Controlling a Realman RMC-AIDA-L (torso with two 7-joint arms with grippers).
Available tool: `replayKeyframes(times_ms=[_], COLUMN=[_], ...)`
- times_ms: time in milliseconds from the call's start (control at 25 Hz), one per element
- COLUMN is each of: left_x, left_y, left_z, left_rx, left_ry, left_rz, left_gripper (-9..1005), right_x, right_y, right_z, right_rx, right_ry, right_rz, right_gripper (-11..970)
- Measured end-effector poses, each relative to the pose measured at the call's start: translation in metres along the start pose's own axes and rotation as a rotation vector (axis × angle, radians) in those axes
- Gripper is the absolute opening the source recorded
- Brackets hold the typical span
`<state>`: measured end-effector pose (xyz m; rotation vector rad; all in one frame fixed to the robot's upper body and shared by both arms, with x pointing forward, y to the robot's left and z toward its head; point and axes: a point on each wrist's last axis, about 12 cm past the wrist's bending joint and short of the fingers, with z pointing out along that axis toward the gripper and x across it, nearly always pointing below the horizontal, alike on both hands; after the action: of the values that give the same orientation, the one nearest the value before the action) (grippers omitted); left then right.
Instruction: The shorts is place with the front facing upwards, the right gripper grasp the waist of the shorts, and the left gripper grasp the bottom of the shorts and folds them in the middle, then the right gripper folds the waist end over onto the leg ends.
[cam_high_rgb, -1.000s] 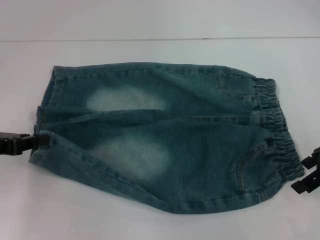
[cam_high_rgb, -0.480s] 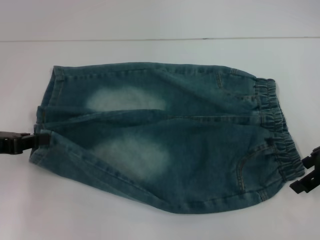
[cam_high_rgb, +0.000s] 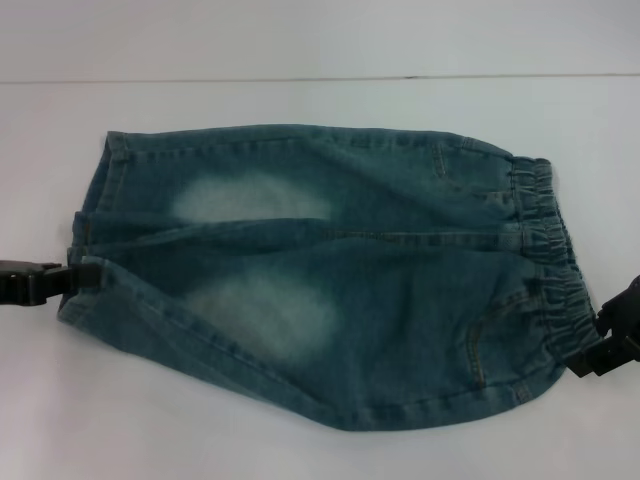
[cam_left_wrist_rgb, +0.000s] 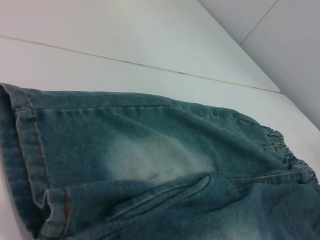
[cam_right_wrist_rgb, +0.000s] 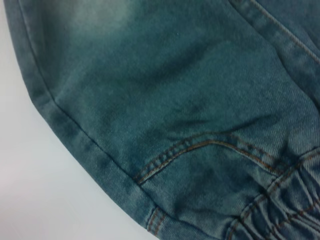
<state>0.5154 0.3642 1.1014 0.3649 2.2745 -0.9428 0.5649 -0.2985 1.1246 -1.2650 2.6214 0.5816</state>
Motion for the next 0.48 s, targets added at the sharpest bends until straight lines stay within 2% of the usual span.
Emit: replayKeyframes(times_ms=[280, 480], left_x=[0.0011, -0.0004], left_y=[-0.0002, 0.0], left_z=[0.0003, -0.0006], left_rx=[0.008, 0.009], left_ry=[0.001, 0.002], left_rz=[-0.004, -0.002], left_gripper=[50, 50], right_x=[0.0026, 0.0041], right_y=[0.0003, -0.0003], right_z=[-0.0002, -0.0004], right_rx=[-0.007, -0.003], right_ry=[-0.001, -0.001], right_rz=[0.001, 0.003], right_gripper=[530, 283])
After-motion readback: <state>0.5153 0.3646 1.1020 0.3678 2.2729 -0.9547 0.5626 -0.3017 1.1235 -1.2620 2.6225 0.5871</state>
